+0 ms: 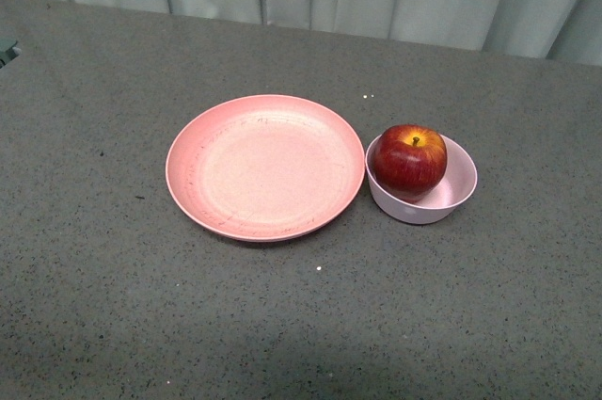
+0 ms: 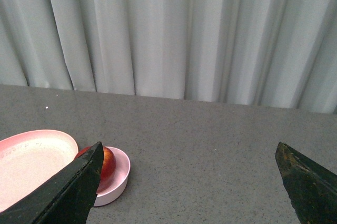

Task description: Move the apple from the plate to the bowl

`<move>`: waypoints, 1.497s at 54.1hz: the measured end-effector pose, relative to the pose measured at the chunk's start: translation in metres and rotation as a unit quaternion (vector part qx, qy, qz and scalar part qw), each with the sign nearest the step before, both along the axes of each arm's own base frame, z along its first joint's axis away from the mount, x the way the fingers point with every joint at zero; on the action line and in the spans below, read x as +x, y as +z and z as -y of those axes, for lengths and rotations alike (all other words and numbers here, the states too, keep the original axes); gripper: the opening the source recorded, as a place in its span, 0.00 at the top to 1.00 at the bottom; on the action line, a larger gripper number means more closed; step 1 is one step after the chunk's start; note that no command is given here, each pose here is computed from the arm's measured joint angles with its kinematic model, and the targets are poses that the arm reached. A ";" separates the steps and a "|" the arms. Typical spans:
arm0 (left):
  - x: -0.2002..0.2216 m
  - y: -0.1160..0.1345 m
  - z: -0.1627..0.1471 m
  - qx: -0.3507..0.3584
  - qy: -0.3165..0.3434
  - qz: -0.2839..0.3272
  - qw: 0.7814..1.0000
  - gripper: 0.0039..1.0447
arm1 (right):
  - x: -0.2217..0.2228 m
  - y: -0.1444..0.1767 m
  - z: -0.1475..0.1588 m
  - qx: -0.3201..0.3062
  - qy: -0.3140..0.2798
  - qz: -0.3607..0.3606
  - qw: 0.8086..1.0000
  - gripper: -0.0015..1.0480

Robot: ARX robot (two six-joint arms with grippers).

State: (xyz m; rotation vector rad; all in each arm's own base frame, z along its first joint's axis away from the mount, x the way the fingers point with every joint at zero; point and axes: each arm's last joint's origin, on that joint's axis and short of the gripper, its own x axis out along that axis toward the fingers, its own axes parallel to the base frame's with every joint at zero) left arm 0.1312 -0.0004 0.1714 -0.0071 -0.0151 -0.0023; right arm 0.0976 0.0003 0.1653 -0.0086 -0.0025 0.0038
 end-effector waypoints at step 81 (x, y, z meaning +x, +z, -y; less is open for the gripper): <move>-0.034 -0.001 0.000 0.001 0.000 0.001 1.000 0.47 | 0.000 0.000 0.000 0.000 0.000 0.000 1.000 0.09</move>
